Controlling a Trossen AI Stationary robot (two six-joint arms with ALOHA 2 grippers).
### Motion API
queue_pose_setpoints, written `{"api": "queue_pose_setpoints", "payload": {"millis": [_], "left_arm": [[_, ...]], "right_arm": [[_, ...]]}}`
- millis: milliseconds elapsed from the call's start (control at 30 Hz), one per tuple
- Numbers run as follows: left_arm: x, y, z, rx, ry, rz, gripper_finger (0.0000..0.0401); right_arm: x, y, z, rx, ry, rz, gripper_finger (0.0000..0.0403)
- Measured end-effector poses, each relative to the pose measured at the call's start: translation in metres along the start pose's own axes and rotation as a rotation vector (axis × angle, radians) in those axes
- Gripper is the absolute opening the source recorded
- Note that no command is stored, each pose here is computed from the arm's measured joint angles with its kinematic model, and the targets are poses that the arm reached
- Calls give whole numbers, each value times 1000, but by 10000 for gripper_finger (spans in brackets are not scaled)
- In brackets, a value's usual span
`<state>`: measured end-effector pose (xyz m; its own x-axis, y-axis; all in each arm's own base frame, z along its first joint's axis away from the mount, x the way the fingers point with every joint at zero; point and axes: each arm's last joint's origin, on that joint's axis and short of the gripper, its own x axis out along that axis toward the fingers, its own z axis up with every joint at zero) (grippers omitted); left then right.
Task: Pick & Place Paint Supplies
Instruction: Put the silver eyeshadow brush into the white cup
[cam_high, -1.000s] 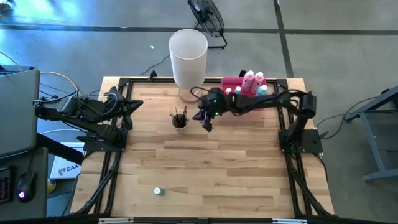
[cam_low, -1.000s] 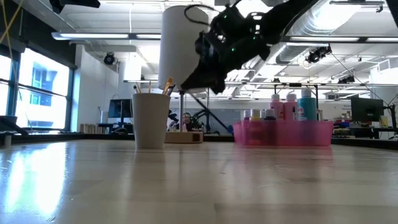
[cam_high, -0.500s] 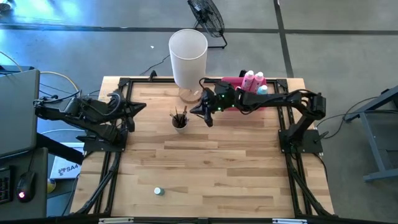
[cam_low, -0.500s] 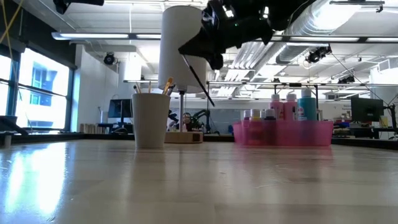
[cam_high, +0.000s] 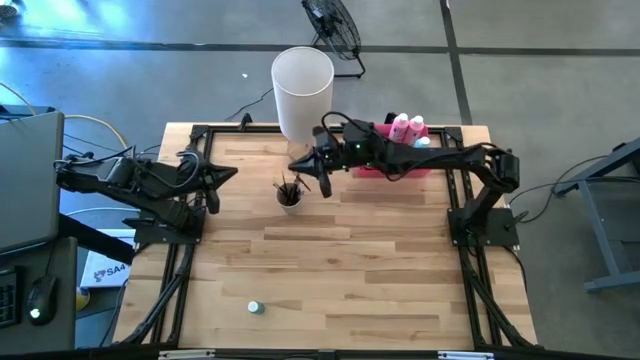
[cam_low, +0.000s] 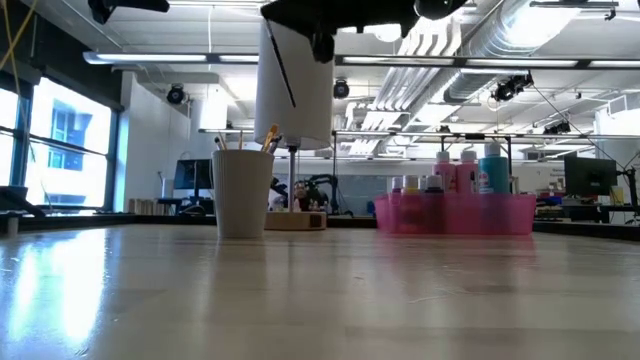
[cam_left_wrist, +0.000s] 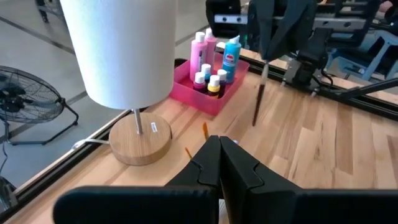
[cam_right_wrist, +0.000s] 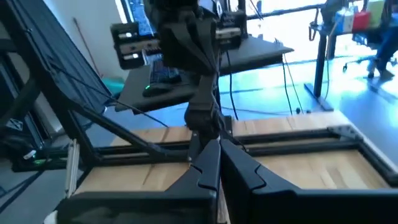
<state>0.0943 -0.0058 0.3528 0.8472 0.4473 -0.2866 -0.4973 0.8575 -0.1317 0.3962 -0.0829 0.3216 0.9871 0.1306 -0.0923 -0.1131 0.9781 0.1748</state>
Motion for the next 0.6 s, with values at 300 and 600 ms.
{"api": "queue_pose_setpoints", "payload": {"millis": [300,600], "left_arm": [[0,0,0,-4,-5,1,0],[0,-1,1,-15,-7,-26,0]], "right_arm": [[42,-4,-17,-12,-2,18,2],[70,-11,-40,25,46,46,2]]}}
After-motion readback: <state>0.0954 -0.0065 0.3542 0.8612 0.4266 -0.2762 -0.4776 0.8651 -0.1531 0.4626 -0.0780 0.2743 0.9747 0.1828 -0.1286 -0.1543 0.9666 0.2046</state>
